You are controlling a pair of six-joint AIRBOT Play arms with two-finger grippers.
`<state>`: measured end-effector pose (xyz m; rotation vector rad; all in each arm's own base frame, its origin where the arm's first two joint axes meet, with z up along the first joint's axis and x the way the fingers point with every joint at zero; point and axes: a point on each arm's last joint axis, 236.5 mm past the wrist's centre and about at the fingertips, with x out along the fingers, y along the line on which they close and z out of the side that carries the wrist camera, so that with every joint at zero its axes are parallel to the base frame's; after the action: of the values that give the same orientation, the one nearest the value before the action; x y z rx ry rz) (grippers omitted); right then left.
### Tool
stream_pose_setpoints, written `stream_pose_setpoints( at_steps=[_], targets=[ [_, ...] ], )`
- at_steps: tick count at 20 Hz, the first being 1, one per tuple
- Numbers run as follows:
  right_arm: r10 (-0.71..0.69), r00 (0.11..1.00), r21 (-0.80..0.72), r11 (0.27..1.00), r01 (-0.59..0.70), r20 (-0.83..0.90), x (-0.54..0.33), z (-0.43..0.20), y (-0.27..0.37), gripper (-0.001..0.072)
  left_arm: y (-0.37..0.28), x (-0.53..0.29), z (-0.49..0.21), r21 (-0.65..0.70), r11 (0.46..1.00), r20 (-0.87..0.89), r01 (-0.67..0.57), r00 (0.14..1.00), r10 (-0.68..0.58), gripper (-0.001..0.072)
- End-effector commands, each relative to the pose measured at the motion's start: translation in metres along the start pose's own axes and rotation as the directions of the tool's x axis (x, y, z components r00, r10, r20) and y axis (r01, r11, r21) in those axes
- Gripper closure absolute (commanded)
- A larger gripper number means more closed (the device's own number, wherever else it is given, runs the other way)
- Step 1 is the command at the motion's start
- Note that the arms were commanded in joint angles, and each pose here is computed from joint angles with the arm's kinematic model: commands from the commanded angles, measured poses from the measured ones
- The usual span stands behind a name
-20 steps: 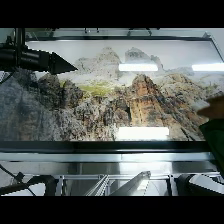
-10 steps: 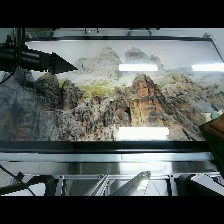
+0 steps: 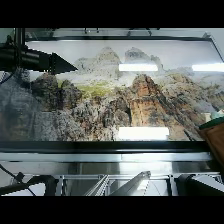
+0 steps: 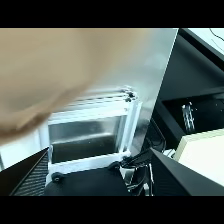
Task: Fold the shirts.
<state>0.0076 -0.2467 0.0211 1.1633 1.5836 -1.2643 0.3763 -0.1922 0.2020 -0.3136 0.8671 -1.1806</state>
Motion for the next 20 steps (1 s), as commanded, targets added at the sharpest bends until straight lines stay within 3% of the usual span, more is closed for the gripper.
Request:
stream_pose_setpoints(
  at_steps=[1, 2, 4, 5, 7, 8, 9, 11, 12, 16, 20],
  targets=[
    [-0.025, 0.999, 0.005, 1.0, 0.025, -0.045, 0.006, -0.008, -0.005, 0.0059, -0.003, 0.006, 0.001, 0.008, 1.0, -0.002, 0.004, 1.0, -0.004, 0.0691],
    [-0.01, 0.998, 0.007, 1.0, 0.01, -0.063, 0.005, -0.013, 0.0, 0.0131, -0.005, 0.01, 0.002, 0.014, 1.0, -0.002, 0.007, 1.0, -0.007, 0.0691],
    [0.1, 0.992, -0.011, 0.995, -0.101, -0.083, 0.0, -0.019, 0.032, 0.0589, -0.008, 0.016, 0.005, 0.025, 1.0, 0.004, 0.005, 1.0, -0.005, 0.0691],
    [0.197, 0.976, -0.042, 0.979, -0.201, -0.097, -0.006, -0.024, 0.061, 0.0697, -0.007, 0.018, 0.009, 0.03, 1.0, 0.017, -0.002, 1.0, 0.002, 0.0692],
    [0.445, 0.889, -0.147, 0.877, -0.458, -0.111, -0.035, -0.035, 0.137, 0.0698, -0.006, 0.017, 0.016, 0.041, 0.999, 0.038, -0.018, 0.999, 0.016, 0.0699],
    [0.592, 0.798, -0.225, 0.767, -0.601, -0.114, -0.062, -0.043, 0.184, 0.0698, -0.008, 0.012, 0.021, 0.056, 0.998, 0.049, -0.028, 0.998, 0.025, 0.07],
    [0.736, 0.665, -0.325, 0.603, -0.729, -0.126, -0.099, -0.056, 0.231, 0.0698, -0.009, 0.003, 0.029, 0.074, 0.996, 0.071, -0.045, 0.997, 0.04, 0.0701],
    [0.873, 0.46, -0.493, 0.331, -0.805, -0.165, -0.162, -0.098, 0.295, 0.0699, -0.01, -0.025, 0.048, 0.073, 0.993, 0.122, -0.095, 0.989, 0.086, 0.0709],
    [0.882, 0.429, -0.581, 0.249, -0.775, -0.196, -0.176, -0.127, 0.314, 0.0699, -0.011, -0.036, 0.05, 0.051, 0.993, 0.129, -0.105, 0.987, 0.097, 0.0709],
    [0.761, 0.499, -0.801, -0.044, -0.598, -0.415, -0.159, -0.281, 0.334, 0.0699, -0.022, -0.054, 0.011, -0.077, 0.992, 0.095, -0.095, 0.99, 0.102, 0.071],
    [0.59, 0.577, -0.813, -0.275, -0.513, -0.565, -0.093, -0.405, 0.3, 0.0699, -0.046, -0.017, -0.095, -0.222, 0.974, 0.026, -0.039, 0.999, 0.046, 0.0709]
  ],
)
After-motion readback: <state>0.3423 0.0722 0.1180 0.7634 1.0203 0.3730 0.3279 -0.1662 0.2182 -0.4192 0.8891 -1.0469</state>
